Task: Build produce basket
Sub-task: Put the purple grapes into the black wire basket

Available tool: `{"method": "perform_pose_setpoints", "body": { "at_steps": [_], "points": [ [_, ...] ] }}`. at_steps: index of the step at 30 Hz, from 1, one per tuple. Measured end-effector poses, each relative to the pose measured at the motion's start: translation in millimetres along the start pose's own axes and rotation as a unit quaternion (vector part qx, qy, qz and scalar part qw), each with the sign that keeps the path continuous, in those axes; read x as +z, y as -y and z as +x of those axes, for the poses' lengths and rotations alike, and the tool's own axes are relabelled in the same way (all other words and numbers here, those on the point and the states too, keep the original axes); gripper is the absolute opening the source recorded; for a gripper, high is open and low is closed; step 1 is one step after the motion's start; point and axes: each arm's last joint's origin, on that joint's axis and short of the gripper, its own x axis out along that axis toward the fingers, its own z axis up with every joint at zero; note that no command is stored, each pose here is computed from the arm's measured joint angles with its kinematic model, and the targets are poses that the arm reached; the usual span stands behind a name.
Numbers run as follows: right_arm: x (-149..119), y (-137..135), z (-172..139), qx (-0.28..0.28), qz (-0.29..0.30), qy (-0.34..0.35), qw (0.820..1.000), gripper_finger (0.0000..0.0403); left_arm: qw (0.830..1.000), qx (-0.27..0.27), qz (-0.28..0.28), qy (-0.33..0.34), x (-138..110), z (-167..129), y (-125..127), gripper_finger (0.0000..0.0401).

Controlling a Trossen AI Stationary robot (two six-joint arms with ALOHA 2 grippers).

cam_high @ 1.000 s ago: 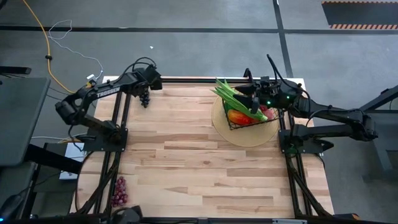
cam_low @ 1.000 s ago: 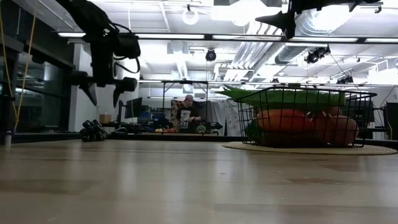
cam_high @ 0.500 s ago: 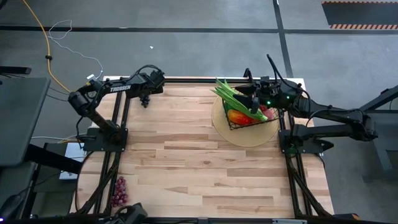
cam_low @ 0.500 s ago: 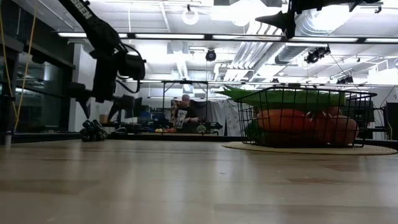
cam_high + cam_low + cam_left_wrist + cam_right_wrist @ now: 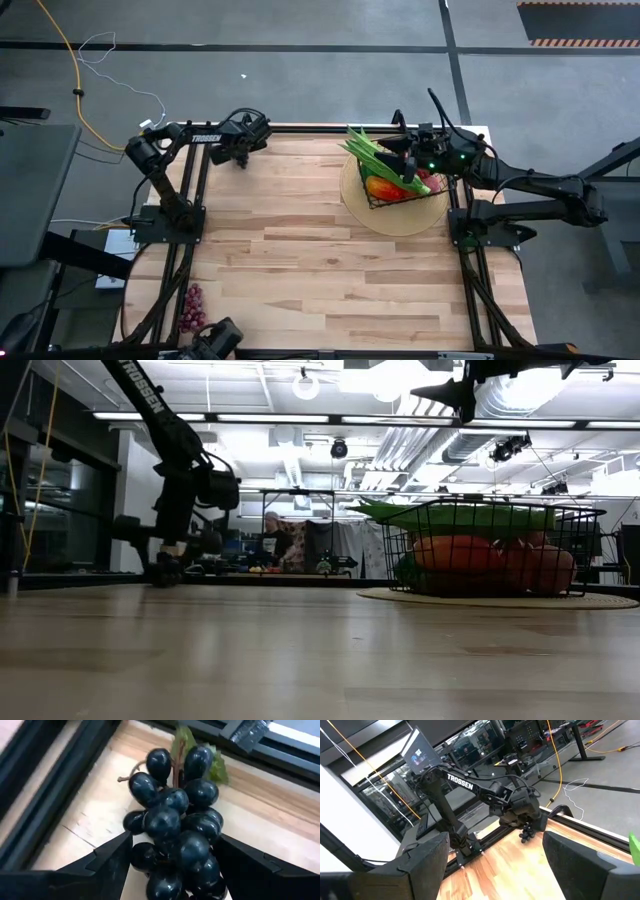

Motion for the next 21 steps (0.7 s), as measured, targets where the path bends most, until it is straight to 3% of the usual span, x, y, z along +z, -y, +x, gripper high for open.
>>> {"method": "perform_pose_setpoints", "body": {
  "at_steps": [7,14,21],
  "points": [
    [-2,1,0,-0.005,0.000,-0.009,1.000,0.0311,0.997,-0.027,-0.049,-0.052,-4,-1,3,0.0261],
    [-2,1,0,-0.007,0.000,-0.013,1.000,0.0311,0.991,-0.103,-0.021,-0.080,-20,-13,19,0.0255],
    [-2,1,0,-0.007,0.000,-0.013,1.000,0.0311,0.987,-0.147,0.030,-0.057,-37,-27,30,0.0195]
  ]
}}
